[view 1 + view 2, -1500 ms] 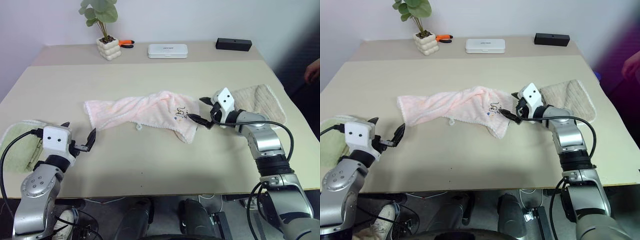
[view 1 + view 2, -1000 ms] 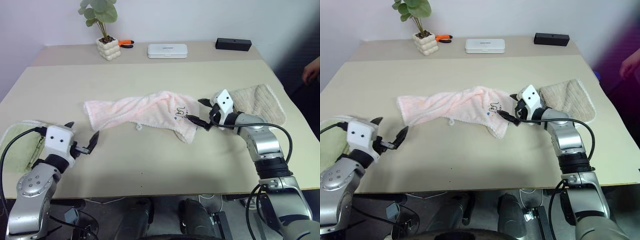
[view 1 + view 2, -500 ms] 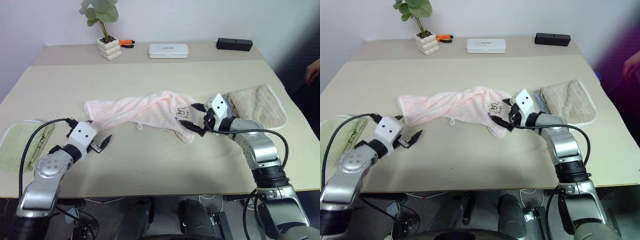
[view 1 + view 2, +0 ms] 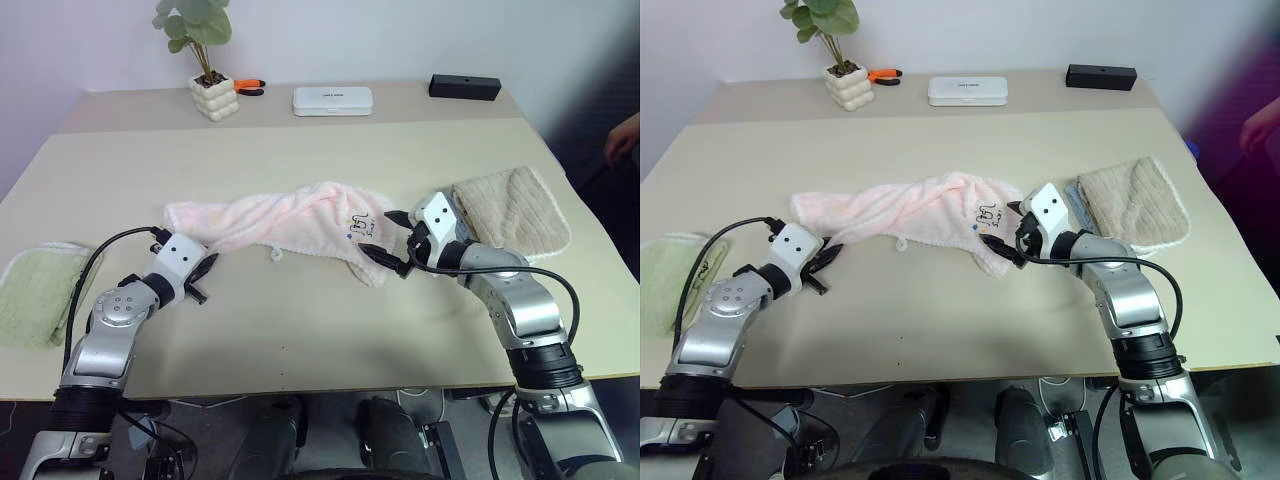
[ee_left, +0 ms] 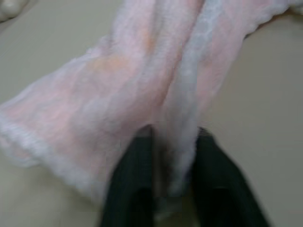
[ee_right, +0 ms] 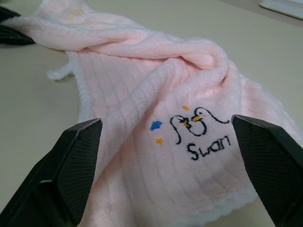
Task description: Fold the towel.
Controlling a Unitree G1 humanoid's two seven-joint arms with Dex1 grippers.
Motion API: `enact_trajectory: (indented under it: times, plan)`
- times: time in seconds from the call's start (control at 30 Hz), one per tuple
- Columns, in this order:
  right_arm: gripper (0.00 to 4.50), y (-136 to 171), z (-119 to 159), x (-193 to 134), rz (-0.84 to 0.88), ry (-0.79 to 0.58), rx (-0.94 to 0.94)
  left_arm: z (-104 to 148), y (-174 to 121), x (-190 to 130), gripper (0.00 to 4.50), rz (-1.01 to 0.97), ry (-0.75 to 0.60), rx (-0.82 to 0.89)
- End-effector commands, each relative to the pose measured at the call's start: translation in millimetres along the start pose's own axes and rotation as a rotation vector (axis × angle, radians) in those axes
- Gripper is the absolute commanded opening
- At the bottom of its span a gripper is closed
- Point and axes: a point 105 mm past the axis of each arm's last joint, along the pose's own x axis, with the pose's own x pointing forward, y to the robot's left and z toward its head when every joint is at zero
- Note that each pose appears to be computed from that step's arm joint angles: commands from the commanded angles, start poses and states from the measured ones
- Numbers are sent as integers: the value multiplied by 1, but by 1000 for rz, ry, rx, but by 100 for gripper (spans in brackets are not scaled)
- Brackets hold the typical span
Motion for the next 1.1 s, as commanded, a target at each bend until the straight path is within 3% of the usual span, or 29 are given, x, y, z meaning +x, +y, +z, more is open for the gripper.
enact_trajectory:
  times: [0.03, 0.17, 0.4, 0.73, 0.83, 0.9, 0.93, 0.97, 1.07, 1.1]
  plan:
    - [450, -7, 28, 2, -8, -63, -76, 16, 8, -8, 1, 23, -85, 0]
    - [450, -32, 29, 24, -62, 5, -122, 25, 8, -32, 1, 4, -142, -47]
    - [450, -78, 17, 67, -168, 122, 126, 26, 1, -52, 1, -38, -119, -52]
    - [450, -88, -5, 74, -221, 244, 173, 33, -9, -56, 1, -49, -122, -71]
    - [365, -86, -9, 74, -209, 268, 155, 32, -10, -56, 0, -54, -117, -72]
    - [268, -84, -11, 74, -196, 270, 146, 32, -10, -55, 0, -54, -116, -70]
    - [198, -84, -11, 75, -191, 268, 145, 32, -9, -55, 0, -53, -115, -70]
    - [167, -84, -8, 74, -178, 258, 133, 32, -9, -55, 0, -52, -114, -68]
    - [12, -86, -4, 69, -138, 254, 46, 32, -5, -57, 0, -42, -108, -63]
    - [3, -87, -6, 63, -115, 271, -39, 31, -4, -59, 0, -37, -103, -62]
